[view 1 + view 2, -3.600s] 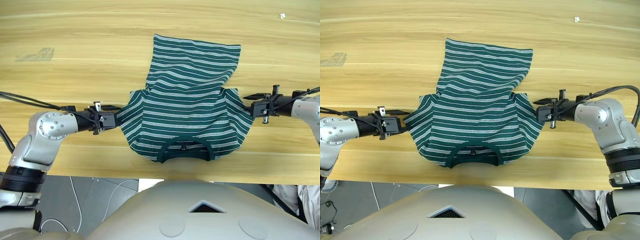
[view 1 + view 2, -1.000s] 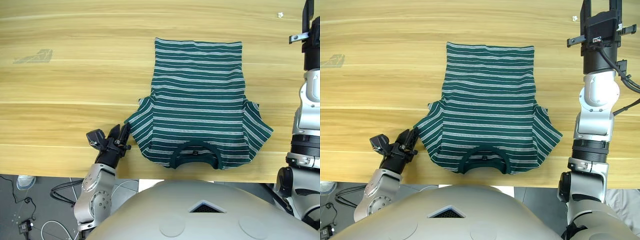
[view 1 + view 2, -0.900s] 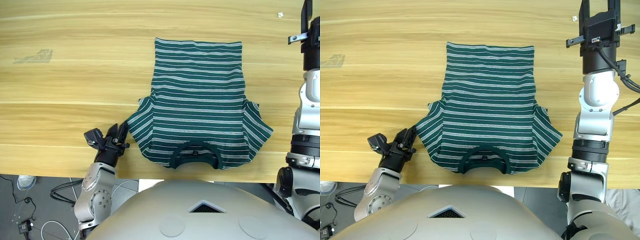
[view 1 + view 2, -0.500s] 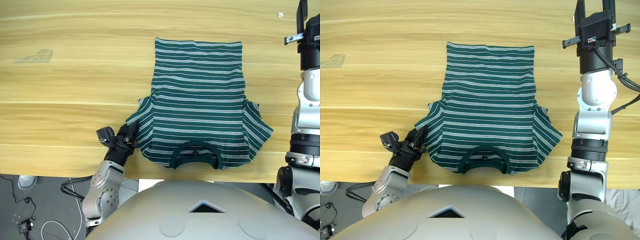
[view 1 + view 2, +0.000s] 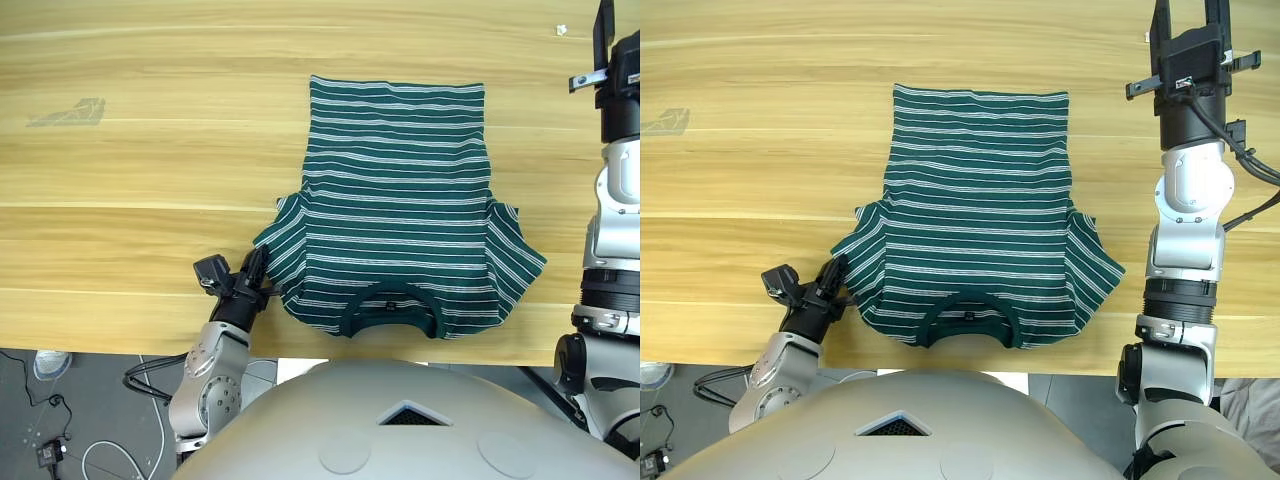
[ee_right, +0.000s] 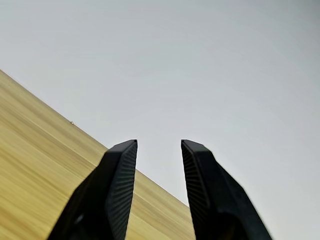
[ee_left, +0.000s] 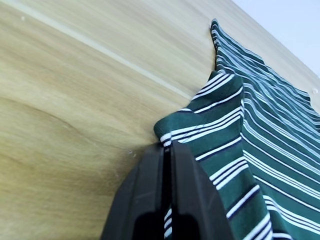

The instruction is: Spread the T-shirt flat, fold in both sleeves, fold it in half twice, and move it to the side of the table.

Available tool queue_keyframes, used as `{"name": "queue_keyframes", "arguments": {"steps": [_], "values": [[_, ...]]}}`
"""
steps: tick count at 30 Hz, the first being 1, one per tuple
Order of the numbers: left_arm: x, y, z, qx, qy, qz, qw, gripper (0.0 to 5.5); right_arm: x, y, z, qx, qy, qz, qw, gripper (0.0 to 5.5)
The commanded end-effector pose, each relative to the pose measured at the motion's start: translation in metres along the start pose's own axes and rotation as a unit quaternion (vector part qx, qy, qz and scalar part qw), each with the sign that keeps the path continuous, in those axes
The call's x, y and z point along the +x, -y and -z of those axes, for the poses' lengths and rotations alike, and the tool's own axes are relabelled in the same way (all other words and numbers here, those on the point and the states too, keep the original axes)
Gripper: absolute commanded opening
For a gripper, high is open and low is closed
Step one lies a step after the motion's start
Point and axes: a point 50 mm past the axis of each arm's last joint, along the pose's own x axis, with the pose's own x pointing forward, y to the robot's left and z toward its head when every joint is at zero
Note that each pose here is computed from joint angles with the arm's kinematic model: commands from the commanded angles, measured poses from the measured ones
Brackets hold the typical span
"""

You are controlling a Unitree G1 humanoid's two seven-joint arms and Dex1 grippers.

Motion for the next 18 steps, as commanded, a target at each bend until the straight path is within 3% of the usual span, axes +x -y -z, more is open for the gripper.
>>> {"name": "queue_keyframes", "arguments": {"steps": [1, 6, 12, 18], "values": [[0.0, -0.004, 0.001, -0.006, 0.004, -0.015, 1.0, 0.05, -0.002, 0.0, 0.005, -0.009, -0.009, -0.014, 1.0, 1.63], [-0.001, -0.001, -0.004, 0.014, 0.036, -0.003, 0.999, 0.05, -0.002, -0.001, 0.005, -0.006, -0.01, -0.014, 1.0, 1.63], [-0.006, 0.025, -0.013, 0.115, 0.084, 0.095, 0.985, 0.05, -0.001, -0.002, 0.004, -0.003, -0.008, -0.014, 1.0, 1.63], [-0.013, 0.051, 0.003, 0.212, 0.064, 0.208, 0.953, 0.05, 0.002, -0.004, 0.003, -0.001, -0.005, -0.018, 1.0, 1.63]]}}
